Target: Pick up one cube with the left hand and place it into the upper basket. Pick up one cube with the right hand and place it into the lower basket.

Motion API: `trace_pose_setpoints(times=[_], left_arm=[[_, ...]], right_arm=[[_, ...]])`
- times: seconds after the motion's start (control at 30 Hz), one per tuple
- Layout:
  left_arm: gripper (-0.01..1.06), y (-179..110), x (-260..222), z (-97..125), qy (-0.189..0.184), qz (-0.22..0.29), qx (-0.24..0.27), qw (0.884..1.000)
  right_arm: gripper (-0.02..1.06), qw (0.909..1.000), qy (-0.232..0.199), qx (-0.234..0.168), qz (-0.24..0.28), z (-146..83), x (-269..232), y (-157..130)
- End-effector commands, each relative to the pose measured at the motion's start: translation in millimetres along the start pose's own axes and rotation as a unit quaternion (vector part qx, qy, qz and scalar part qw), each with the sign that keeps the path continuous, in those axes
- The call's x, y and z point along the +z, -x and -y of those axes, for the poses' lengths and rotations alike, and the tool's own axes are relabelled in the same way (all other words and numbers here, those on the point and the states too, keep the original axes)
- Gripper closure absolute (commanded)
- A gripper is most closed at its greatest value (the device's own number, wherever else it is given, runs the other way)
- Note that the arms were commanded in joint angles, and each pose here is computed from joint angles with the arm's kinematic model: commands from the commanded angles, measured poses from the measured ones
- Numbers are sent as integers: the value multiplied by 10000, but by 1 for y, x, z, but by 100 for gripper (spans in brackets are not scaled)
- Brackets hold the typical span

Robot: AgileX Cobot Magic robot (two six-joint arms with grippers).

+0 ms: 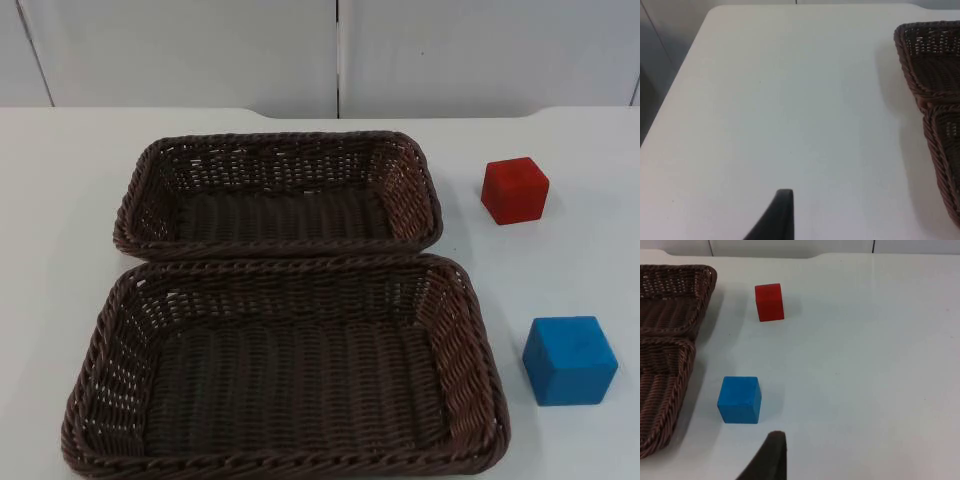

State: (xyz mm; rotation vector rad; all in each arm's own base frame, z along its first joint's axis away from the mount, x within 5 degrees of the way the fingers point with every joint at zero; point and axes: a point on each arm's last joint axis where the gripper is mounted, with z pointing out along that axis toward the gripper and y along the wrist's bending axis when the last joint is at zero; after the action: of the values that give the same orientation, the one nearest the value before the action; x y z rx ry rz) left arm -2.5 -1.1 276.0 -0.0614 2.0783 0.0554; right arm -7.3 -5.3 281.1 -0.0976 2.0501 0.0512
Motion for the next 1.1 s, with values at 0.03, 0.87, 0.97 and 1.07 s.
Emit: trace_pose_setpoints(times=[0.03,0.87,0.97,1.07], left_arm=[[0,9,-3,1,-107,31,91,9999],[0,93,20,6,-476,-533,259,9971],[0,102,26,10,-723,-472,309,9958],[0,109,32,15,-975,-399,326,9939]], right_arm=[[-1,10000,-16,-24,42,0,1,0],[-1,10000,-45,-58,34,0,1,0],[-1,10000,-45,-58,34,0,1,0],[-1,10000,-45,-58,34,0,1,0]])
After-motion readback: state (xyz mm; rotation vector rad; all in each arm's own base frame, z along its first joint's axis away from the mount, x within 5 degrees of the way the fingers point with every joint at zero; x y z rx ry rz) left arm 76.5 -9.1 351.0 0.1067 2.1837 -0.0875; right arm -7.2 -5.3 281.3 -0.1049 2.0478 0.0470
